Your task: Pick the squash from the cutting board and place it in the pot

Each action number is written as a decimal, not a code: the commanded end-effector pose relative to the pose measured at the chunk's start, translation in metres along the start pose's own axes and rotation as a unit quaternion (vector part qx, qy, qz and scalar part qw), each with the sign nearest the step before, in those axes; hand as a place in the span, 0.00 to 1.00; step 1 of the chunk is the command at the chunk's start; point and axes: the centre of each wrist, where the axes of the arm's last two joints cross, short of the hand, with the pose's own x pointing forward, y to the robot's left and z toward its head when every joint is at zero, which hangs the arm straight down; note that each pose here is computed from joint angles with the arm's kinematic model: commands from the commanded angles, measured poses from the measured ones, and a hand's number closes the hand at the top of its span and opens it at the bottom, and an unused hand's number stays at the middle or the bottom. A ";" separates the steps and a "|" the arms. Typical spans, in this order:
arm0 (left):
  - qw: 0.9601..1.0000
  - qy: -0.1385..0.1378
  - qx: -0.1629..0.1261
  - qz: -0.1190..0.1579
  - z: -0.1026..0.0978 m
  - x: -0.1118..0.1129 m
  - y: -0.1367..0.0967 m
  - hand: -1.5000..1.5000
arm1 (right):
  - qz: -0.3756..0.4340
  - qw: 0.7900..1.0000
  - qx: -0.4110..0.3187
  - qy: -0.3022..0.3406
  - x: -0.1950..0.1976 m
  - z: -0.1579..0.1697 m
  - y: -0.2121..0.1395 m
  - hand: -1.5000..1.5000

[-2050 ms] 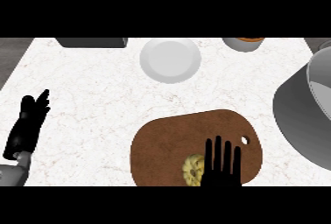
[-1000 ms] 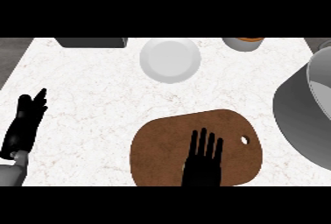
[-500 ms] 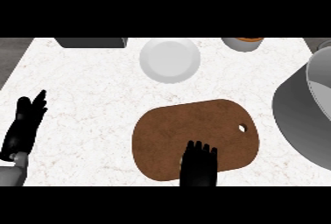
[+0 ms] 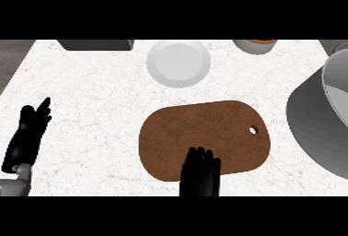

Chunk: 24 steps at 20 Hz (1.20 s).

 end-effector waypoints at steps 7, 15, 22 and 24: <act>0.999 0.023 0.032 0.013 0.002 -0.011 0.014 0.50 | -0.050 0.997 0.050 0.042 -0.153 -0.042 0.037 1.00; 0.998 0.049 0.048 0.017 0.006 -0.027 0.021 0.50 | -0.156 0.983 -0.089 0.030 -0.235 -0.075 -0.009 1.00; 0.997 0.046 0.050 0.018 0.007 -0.026 0.023 0.50 | -0.275 0.936 -0.217 -0.033 -0.277 -0.081 -0.058 1.00; 0.998 0.051 0.044 0.020 0.010 -0.031 0.022 0.50 | -0.295 0.924 -0.239 -0.041 -0.292 -0.084 -0.070 1.00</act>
